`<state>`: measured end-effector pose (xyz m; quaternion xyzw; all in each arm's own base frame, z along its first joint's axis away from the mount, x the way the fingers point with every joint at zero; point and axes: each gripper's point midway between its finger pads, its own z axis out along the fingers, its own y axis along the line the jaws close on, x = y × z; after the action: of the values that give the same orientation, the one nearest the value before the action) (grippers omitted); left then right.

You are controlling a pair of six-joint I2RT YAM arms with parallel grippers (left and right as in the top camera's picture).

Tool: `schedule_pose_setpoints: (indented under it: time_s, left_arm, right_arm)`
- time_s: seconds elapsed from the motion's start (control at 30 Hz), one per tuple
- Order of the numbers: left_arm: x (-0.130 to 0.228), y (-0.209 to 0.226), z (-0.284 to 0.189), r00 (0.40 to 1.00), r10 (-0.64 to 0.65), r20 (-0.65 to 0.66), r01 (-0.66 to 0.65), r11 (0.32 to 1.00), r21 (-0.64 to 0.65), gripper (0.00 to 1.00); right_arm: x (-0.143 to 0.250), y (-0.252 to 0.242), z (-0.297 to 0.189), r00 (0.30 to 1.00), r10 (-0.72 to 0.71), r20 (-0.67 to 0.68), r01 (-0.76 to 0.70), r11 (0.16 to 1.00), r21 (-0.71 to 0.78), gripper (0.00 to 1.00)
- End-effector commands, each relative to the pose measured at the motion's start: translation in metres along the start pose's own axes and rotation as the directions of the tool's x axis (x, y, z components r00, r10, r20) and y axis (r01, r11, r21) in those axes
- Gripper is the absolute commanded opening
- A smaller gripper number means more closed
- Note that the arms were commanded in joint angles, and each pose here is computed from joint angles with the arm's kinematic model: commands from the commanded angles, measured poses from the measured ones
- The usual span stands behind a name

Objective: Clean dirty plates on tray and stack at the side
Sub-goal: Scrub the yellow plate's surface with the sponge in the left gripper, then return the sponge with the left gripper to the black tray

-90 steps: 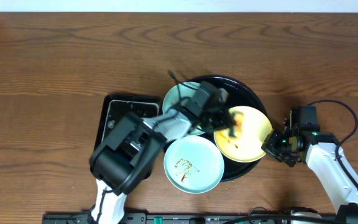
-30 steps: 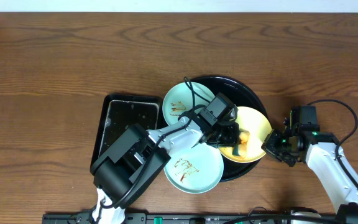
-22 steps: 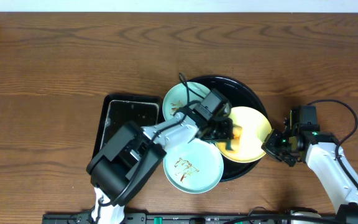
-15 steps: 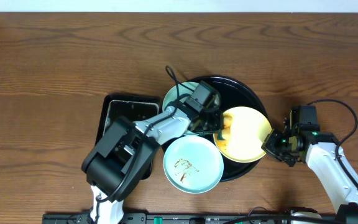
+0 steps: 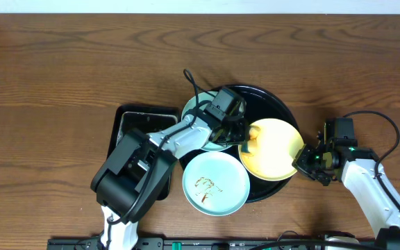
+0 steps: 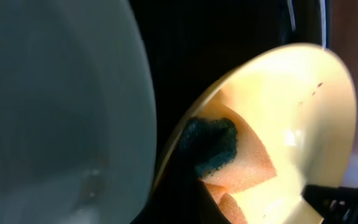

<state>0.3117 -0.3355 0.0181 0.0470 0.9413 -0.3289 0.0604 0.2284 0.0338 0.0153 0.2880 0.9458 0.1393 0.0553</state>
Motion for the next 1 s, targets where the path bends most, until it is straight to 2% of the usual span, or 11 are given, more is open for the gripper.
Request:
schedule_pose_setpoints:
  time_s: [0.0,0.6,0.77,0.97]
  left_arm:
    - [-0.028,0.002,-0.009,0.997,0.017,0.079,-0.015,0.999,-0.030,0.07]
    - [-0.050,-0.053,-0.096,0.969,0.081,0.234,-0.093,0.995,0.041,0.07]
    - [-0.059,-0.008,-0.132,0.959,0.038,0.282,-0.006,0.993,-0.114,0.07]
    - [-0.057,0.057,-0.166,0.958,-0.050,0.282,0.129,0.955,-0.269,0.07]
  right_arm:
    - [0.011,-0.026,0.013,1.000,0.000,-0.028,0.003,0.993,0.114,0.01]
    - [0.003,-0.021,0.014,1.000,-0.028,0.001,0.028,0.995,0.093,0.01]
    - [-0.008,-0.012,0.012,0.998,-0.046,0.037,0.043,0.997,0.065,0.01]
    - [-0.024,0.005,-0.001,0.991,-0.119,0.067,0.117,0.993,0.032,0.01]
